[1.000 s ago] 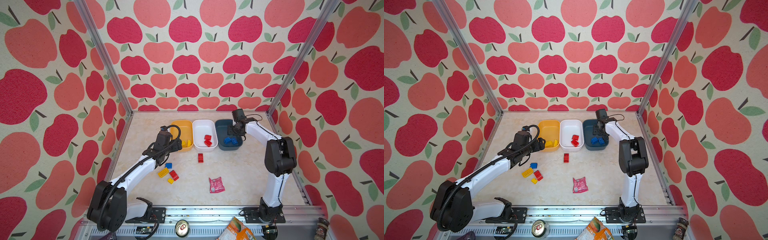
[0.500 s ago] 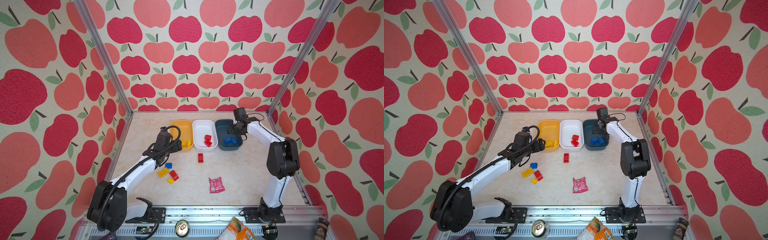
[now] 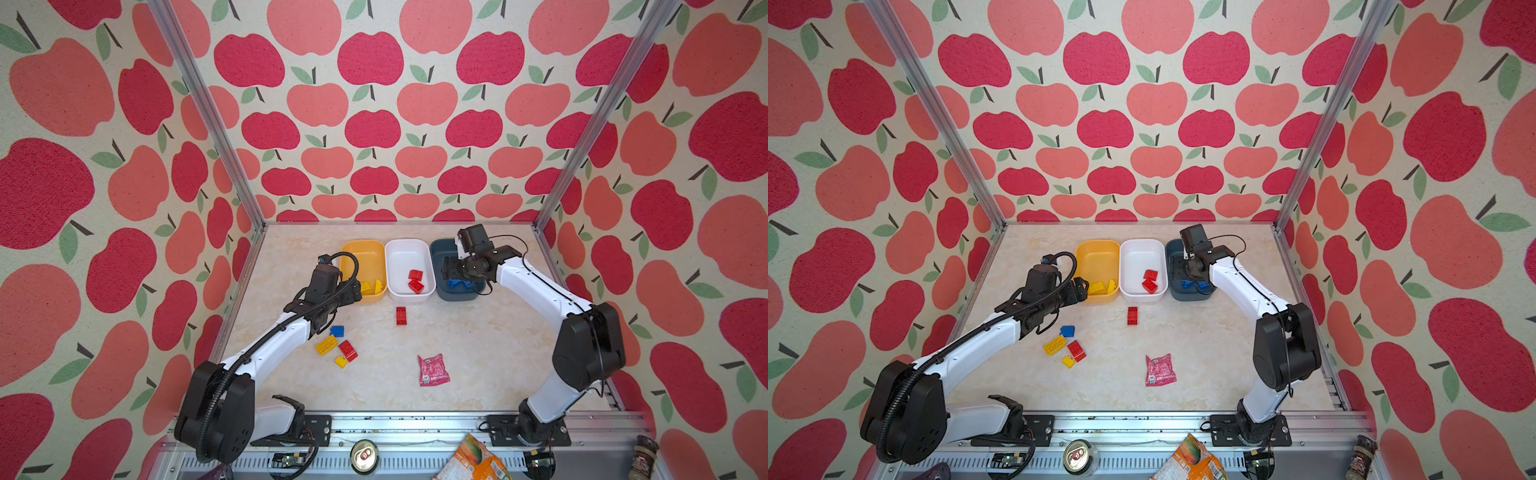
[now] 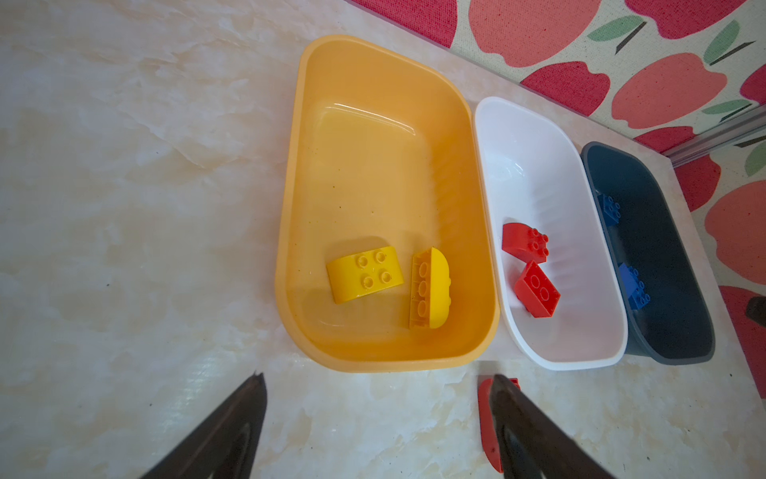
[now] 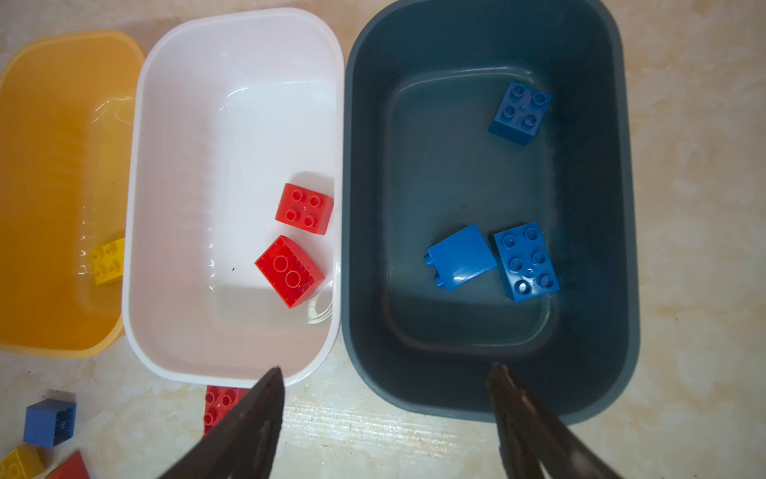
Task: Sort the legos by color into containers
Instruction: 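Move the right gripper down to the red brick beside the white bin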
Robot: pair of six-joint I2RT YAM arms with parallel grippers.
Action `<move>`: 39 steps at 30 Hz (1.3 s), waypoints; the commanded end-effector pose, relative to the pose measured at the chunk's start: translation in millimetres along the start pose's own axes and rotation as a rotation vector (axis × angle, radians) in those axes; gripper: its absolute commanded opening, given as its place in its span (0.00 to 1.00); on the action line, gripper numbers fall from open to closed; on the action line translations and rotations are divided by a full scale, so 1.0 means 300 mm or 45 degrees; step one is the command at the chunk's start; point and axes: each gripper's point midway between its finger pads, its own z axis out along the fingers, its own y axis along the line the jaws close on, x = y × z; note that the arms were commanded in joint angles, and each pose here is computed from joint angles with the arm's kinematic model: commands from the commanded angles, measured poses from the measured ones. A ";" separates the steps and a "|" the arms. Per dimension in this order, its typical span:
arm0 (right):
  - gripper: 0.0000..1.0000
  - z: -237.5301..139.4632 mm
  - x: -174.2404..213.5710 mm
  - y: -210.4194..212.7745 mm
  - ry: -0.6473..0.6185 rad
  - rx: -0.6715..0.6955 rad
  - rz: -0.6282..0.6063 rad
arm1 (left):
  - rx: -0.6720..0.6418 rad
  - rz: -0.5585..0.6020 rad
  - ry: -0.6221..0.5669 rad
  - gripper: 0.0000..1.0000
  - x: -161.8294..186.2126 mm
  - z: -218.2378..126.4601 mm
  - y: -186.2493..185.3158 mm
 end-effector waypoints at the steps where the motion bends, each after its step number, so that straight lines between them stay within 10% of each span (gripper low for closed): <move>1: 0.82 -0.024 0.080 0.065 0.058 -0.051 0.034 | 0.026 -0.027 -0.003 0.87 0.002 -0.004 -0.002; 23: 0.87 0.101 0.367 0.431 0.279 -0.130 -0.195 | 0.046 -0.034 -0.010 0.87 0.027 -0.045 0.031; 39: 0.67 0.240 0.435 0.456 0.391 0.007 -0.291 | 0.045 -0.055 -0.030 0.87 0.035 -0.068 0.052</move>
